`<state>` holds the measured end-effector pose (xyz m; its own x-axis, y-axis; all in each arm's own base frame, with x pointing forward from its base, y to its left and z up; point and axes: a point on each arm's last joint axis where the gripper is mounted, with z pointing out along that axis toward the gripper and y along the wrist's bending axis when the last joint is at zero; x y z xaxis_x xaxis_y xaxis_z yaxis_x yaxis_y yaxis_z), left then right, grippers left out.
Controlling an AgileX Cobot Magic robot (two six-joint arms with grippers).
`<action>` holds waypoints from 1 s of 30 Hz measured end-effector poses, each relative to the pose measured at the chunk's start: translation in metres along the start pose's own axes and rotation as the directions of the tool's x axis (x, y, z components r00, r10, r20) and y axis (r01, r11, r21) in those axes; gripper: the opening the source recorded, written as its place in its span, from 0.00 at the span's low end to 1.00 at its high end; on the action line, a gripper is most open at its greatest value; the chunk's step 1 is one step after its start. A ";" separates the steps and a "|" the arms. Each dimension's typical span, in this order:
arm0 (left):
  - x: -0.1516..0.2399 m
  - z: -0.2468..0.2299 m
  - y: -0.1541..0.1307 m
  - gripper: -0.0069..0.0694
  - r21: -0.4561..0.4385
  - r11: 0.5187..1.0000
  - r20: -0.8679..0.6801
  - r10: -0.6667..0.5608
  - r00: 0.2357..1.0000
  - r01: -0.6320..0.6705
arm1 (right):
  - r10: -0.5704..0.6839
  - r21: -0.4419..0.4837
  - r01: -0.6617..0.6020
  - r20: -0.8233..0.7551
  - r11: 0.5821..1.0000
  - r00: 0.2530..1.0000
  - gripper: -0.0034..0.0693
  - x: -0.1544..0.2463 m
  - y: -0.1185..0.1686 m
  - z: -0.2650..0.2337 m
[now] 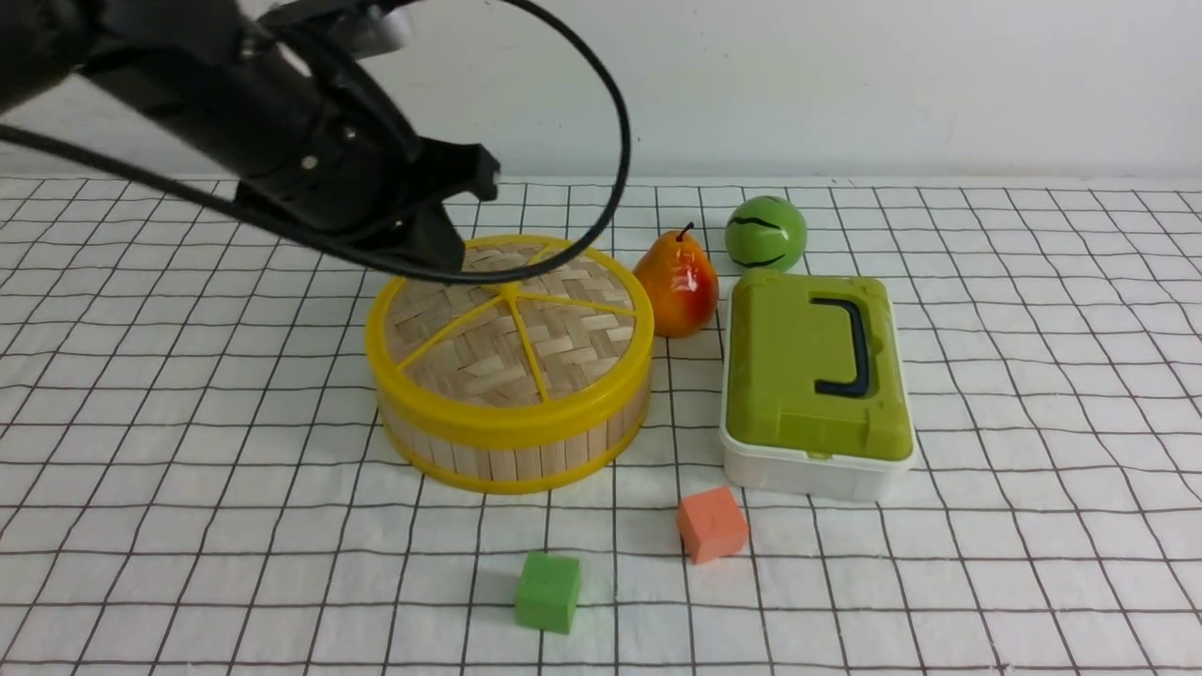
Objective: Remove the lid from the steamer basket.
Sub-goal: Use the left arm to lift the lid of the steamer
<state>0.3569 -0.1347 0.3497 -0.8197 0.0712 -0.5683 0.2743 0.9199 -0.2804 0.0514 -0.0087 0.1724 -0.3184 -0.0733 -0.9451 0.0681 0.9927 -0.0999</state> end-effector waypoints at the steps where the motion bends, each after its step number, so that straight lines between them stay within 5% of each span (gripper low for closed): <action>1: -0.008 0.013 -0.003 0.07 -0.029 0.999 -0.009 0.030 1.000 -0.030 | 0.000 0.000 0.000 0.000 1.000 1.000 0.38 0.000 0.000 0.000; 6: -0.028 0.048 -0.010 0.09 -0.134 0.984 -0.060 0.108 0.992 -0.115 | 0.000 0.000 0.000 0.000 1.000 1.000 0.38 0.000 0.000 0.000; 18: -0.040 0.124 0.003 0.53 -0.195 0.971 -0.051 0.128 0.990 -0.136 | 0.000 0.000 0.000 0.000 1.000 1.000 0.38 0.000 0.000 0.000; 22: -0.037 0.135 0.007 0.46 -0.209 0.967 -0.065 0.135 0.989 -0.146 | 0.000 0.000 0.000 0.000 1.000 1.000 0.38 0.000 0.000 0.000; 26: -0.039 0.135 0.008 0.21 -0.223 0.964 -0.046 0.141 0.989 -0.147 | 0.000 0.000 0.000 0.000 1.000 1.000 0.38 0.000 0.000 0.000; 30: -0.041 0.129 0.006 0.21 -0.227 0.965 -0.029 0.127 0.992 -0.130 | 0.000 0.000 0.000 0.000 1.000 1.000 0.38 0.000 0.000 0.000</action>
<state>0.4571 -0.1819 0.2720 -0.7926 0.1983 -0.5766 0.2571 0.9661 -0.0211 0.0514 -0.0087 0.1724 -0.3184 -0.0733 -0.9451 0.0681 0.9927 -0.0999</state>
